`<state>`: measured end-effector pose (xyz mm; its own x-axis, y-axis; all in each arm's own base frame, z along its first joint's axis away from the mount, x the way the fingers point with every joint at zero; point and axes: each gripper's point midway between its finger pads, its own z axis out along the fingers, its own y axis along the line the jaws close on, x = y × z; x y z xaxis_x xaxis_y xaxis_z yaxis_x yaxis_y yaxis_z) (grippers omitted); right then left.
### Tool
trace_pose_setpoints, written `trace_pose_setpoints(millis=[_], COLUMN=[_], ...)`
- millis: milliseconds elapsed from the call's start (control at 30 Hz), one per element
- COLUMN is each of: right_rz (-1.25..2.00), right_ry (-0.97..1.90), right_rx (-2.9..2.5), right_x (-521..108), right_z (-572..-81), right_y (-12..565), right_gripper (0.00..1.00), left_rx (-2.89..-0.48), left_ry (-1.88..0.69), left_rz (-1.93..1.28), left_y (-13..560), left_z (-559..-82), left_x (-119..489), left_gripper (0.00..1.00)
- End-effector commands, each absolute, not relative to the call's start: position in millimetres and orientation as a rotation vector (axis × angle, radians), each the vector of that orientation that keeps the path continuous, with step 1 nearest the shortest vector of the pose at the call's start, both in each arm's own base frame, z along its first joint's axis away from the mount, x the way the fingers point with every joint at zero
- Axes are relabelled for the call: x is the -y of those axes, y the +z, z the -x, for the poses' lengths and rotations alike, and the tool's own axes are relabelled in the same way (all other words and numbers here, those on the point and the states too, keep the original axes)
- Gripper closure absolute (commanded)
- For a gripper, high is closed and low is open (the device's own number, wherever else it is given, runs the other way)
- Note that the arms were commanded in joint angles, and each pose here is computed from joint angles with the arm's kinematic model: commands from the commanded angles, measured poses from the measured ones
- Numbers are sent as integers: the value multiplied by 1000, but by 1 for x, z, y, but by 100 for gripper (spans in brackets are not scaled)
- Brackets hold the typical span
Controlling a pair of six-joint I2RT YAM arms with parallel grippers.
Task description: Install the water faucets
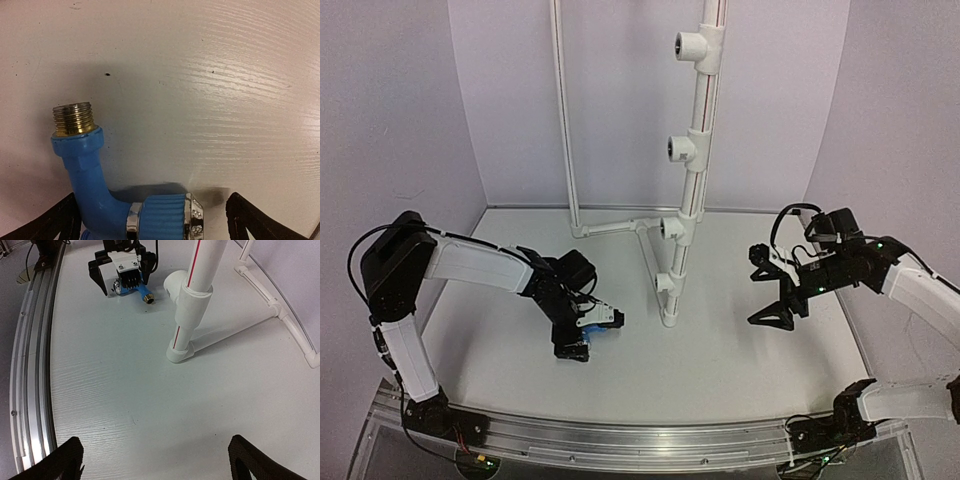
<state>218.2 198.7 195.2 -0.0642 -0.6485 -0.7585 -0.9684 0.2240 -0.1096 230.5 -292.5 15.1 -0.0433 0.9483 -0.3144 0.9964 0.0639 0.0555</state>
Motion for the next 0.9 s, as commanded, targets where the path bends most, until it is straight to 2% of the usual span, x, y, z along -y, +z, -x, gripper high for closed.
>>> trace_pose_setpoints(millis=[0, 133, 233, 333, 400, 600, 767, 867], right_rz=[1529, 1543, 1574, 1641, 1710, 1807, 1785, 1781], right_ry=[578, 575, 581, 561, 511, 332, 379, 401], right_rx=[-1731, -1718, -1714, -1730, -1747, -1589, -1371, -1270], right_x=[-204, -204, -205, -201, -194, -182, -197, -206], right_z=[-218, -217, -215, -213, -212, -209, -195, -186], right_y=[210, 211, 208, 199, 192, 222, 263, 277], right_gripper=[2, 2, 2, 2, 2, 2, 3, 9], left_rx=[-2049, -2060, -2064, -2101, -2134, -2136, -2041, -1990], left_ry=[-263, -310, -381, -421, -460, -644, -881, -959], left_rz=[-1964, -1944, -1897, -1842, -1809, -1689, -1647, -1662], left_y=[12, 17, 32, 46, 55, 98, 158, 188], left_z=[-240, -238, -237, -238, -236, -222, -188, -164], left_x=[296, 299, 309, 315, 319, 337, 360, 366], left_gripper=[0, 3, 15, 31, 36, 40, 39, 40])
